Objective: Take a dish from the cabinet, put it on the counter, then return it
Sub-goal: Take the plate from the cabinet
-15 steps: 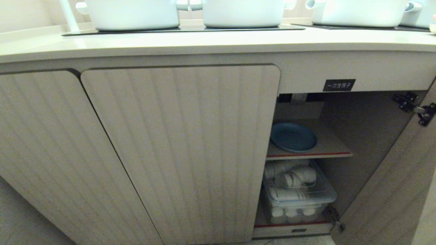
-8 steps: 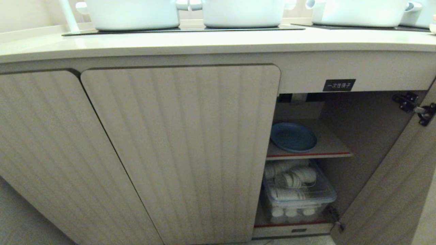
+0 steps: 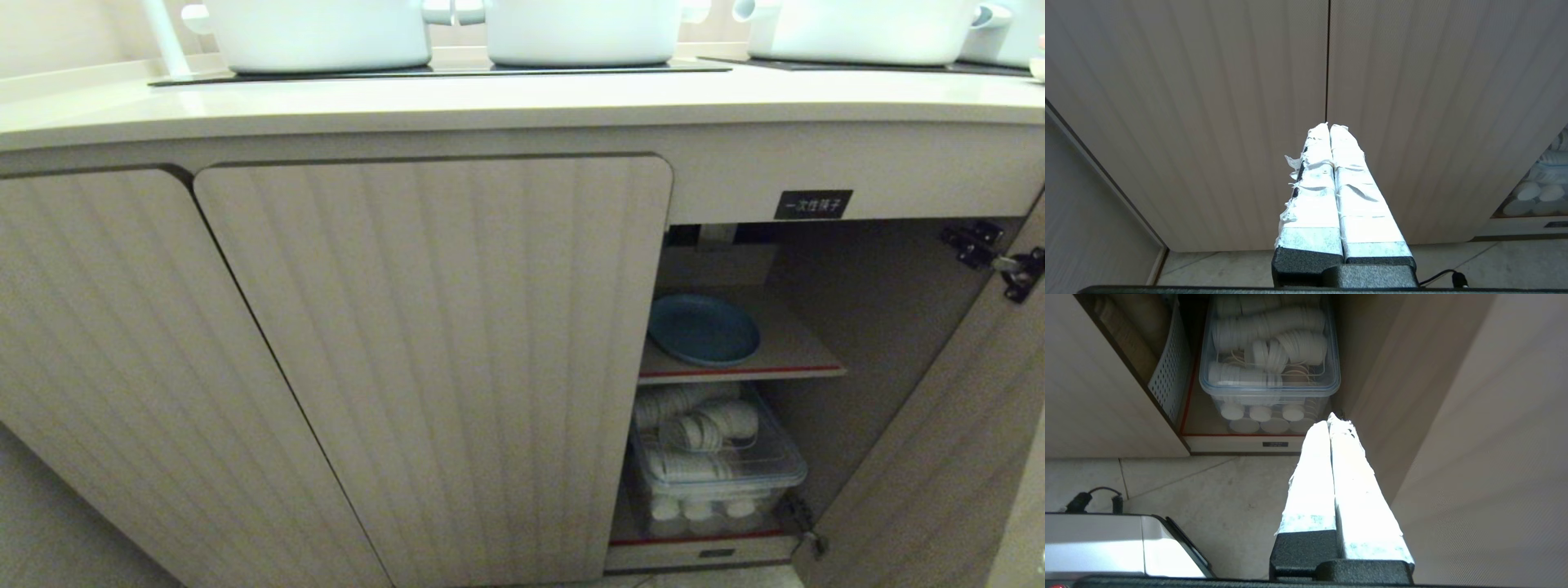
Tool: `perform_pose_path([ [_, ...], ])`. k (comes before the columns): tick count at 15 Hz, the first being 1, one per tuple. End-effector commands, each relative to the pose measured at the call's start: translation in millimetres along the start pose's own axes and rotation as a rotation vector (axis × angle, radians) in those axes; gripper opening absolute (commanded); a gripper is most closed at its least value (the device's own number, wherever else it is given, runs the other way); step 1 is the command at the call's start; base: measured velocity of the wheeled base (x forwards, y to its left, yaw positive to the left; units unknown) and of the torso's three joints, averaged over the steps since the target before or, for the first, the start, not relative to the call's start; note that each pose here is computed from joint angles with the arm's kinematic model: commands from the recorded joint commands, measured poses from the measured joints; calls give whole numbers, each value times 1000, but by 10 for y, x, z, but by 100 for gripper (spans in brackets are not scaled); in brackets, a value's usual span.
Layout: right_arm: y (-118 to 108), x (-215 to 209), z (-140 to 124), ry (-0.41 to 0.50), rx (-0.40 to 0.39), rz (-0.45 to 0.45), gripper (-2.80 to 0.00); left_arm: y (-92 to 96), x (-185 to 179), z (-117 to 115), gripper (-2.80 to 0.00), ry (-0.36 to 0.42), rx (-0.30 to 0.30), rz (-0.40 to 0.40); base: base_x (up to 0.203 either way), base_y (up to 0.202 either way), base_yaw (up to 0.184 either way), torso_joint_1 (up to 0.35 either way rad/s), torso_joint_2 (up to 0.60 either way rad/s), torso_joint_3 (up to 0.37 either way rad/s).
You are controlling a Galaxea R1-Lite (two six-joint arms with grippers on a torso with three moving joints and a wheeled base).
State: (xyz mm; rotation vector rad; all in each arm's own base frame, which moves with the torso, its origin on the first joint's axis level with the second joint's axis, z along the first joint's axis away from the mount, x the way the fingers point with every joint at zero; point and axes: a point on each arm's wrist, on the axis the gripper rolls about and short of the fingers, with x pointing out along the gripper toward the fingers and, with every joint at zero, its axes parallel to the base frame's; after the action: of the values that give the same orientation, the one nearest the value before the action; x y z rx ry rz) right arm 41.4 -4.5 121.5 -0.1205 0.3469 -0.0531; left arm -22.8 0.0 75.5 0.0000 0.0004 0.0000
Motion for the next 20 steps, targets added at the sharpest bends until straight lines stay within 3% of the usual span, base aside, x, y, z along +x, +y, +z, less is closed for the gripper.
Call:
perform_pose_path([
  [1, -46, 220, 136, 84, 2, 22, -280, 0, 0, 0, -280, 0, 0, 0, 0, 0, 0, 0, 0, 0],
  [8, -146, 813, 668, 95, -33, 108, -280, 0, 0, 0, -280, 0, 0, 0, 0, 0, 0, 0, 0, 0],
  [20, -23, 1833, 786, 105, -65, 205, -280, 0, 0, 0, -280, 0, 0, 0, 0, 0, 0, 0, 0, 0],
])
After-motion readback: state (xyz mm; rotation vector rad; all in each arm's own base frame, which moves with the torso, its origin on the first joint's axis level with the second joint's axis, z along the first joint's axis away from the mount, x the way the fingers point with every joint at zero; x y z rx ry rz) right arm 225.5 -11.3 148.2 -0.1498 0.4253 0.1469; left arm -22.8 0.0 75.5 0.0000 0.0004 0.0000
